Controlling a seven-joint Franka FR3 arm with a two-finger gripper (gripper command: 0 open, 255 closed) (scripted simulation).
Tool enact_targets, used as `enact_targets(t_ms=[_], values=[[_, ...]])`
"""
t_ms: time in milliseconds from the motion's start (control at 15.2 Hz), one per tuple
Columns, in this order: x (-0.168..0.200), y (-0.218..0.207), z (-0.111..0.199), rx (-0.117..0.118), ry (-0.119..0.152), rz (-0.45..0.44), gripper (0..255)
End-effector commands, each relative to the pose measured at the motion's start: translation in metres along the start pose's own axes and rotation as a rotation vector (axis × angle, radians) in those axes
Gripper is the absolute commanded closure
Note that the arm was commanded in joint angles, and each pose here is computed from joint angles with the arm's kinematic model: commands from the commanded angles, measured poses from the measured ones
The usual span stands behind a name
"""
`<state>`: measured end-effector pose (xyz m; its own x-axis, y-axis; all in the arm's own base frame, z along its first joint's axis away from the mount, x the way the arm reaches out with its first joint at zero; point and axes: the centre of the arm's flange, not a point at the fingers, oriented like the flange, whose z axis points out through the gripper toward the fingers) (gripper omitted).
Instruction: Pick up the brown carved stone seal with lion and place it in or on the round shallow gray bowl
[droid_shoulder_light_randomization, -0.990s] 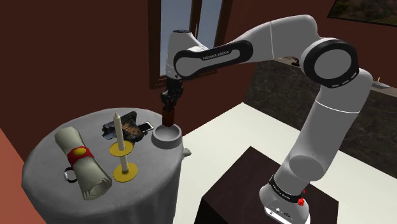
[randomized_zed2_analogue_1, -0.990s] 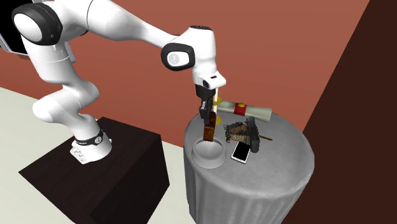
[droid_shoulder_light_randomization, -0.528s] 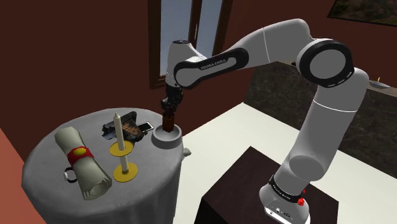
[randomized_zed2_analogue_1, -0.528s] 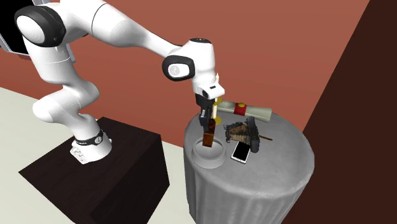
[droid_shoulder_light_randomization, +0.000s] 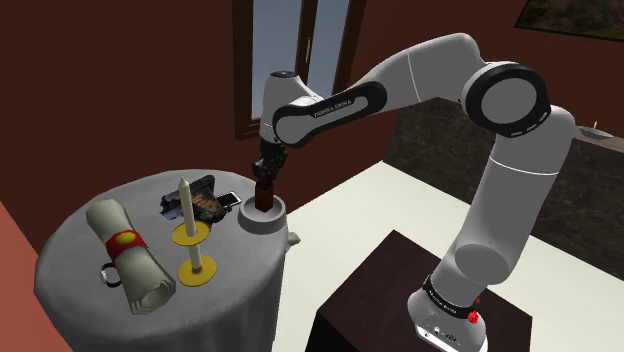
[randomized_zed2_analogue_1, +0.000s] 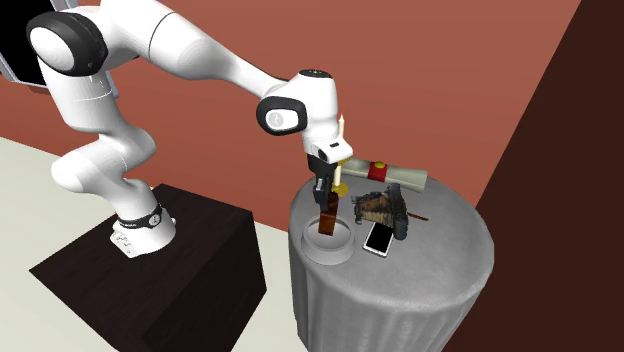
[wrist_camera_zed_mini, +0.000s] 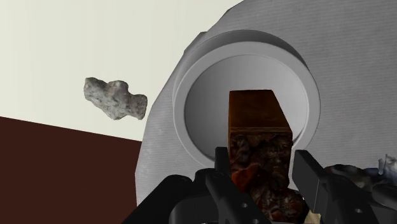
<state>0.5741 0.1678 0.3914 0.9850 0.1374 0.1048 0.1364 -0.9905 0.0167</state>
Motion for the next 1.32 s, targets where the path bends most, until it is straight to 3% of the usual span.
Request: enact_targets(t_ms=[0, 66, 132, 462, 726, 1254], values=[[0.0, 0.0, 0.0, 0.0, 0.001, 0.0, 255], [0.0, 0.0, 0.0, 0.0, 0.001, 0.0, 255], [0.0, 0.0, 0.0, 0.0, 0.001, 0.0, 0], [0.0, 0.0, 0.0, 0.0, 0.001, 0.0, 0], [0.0, 0.0, -0.05, 0.0, 0.001, 0.0, 0], [0.0, 0.0, -0.05, 0.0, 0.001, 0.0, 0]])
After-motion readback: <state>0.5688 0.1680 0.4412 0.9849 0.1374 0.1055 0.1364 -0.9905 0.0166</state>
